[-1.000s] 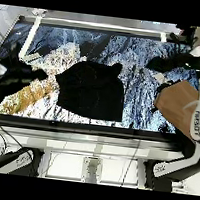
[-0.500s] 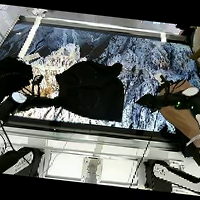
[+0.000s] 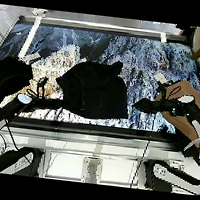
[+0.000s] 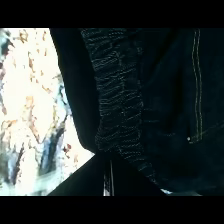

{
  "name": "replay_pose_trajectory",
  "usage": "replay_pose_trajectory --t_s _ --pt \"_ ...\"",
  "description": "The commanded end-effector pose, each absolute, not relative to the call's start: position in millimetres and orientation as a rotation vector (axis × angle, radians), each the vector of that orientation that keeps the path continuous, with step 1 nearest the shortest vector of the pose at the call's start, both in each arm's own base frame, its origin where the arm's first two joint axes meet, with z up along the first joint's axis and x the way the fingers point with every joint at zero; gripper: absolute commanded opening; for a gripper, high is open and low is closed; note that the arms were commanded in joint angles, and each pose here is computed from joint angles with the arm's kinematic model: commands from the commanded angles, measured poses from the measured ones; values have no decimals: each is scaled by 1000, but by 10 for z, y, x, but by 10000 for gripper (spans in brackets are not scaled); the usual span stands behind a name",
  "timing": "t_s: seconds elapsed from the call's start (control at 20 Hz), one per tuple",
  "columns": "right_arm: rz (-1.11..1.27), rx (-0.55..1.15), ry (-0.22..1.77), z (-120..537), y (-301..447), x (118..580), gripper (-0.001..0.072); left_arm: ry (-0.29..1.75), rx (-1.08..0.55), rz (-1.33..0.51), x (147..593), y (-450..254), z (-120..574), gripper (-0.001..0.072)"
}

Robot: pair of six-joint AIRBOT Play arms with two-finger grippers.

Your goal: Fold the clothes and pants, and hang the long-sleeved shirts on hangers.

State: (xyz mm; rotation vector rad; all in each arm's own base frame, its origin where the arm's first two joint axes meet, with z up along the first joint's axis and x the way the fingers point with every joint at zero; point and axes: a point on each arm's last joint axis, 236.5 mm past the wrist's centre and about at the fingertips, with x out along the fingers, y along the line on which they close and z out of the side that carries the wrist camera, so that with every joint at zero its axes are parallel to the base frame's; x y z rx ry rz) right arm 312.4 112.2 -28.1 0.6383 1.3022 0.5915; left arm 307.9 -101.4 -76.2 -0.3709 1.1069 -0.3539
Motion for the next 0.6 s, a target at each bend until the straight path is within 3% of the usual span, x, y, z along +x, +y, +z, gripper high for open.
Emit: replay_pose_trajectory --t_s 0.0,0.15,0.45,0.55 --pt "611 646 1315 -270 1155 3074 451 1169 -464 -416 3007 -1198 -472 25" --pt "614 634 1328 -285 1148 3043 450 1222 -474 -361 2979 -1121 -215 25" --pt "581 616 1297 -321 1093 3135 450 1398 -470 -279 2819 -1010 -679 49" --pt "584 616 1299 -320 1096 3128 451 1443 -449 -306 2774 -1045 -823 619"
